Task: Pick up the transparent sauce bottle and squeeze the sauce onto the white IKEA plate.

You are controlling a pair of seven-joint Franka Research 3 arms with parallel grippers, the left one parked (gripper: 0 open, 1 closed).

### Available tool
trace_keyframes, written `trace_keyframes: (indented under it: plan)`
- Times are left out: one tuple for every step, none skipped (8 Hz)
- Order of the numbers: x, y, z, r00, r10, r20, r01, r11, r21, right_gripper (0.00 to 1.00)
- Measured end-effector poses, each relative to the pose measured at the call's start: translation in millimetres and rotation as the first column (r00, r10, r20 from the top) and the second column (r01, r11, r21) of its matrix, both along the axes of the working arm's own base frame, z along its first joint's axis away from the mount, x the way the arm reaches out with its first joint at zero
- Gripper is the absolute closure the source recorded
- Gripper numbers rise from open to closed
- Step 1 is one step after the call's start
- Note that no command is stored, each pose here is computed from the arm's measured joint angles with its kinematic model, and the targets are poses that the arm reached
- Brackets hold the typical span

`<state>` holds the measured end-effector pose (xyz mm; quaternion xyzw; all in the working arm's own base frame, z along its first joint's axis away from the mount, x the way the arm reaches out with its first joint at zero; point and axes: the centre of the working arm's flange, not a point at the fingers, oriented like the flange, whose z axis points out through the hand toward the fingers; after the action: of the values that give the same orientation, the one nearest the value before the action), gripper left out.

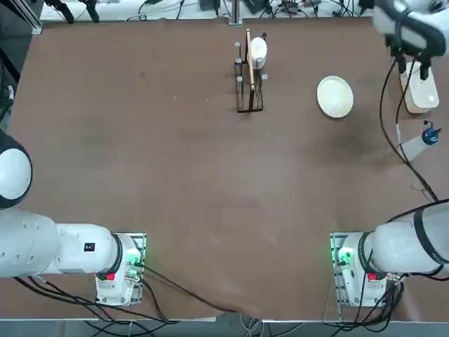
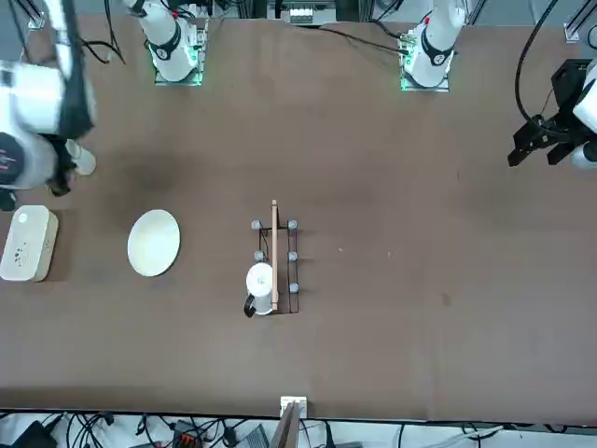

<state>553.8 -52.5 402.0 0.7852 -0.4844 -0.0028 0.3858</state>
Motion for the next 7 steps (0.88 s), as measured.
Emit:
trace_keyframes:
  plan:
    - [-8.1,10.2,-29.5,0.999,-0.018,0.028,0.021,0.991,-0.132,0.00]
    - [-15.9,20.1,-57.8,0.997,-0.036,0.072,0.052,0.969,-0.242,0.00]
    - [-21.9,30.8,-83.8,0.990,-0.056,0.128,0.096,0.939,-0.329,0.00]
    - [-30.2,36.2,-111.8,0.984,-0.066,0.163,0.130,0.896,-0.424,0.00]
    - [-43.7,35.2,-145.5,0.981,-0.059,0.183,0.147,0.842,-0.519,0.00]
    - [-58.9,28.5,-180.6,0.978,-0.051,0.203,0.163,0.792,-0.589,0.00]
    - [-71.4,17.2,-208.4,0.972,-0.050,0.231,0.191,0.742,-0.642,0.01]
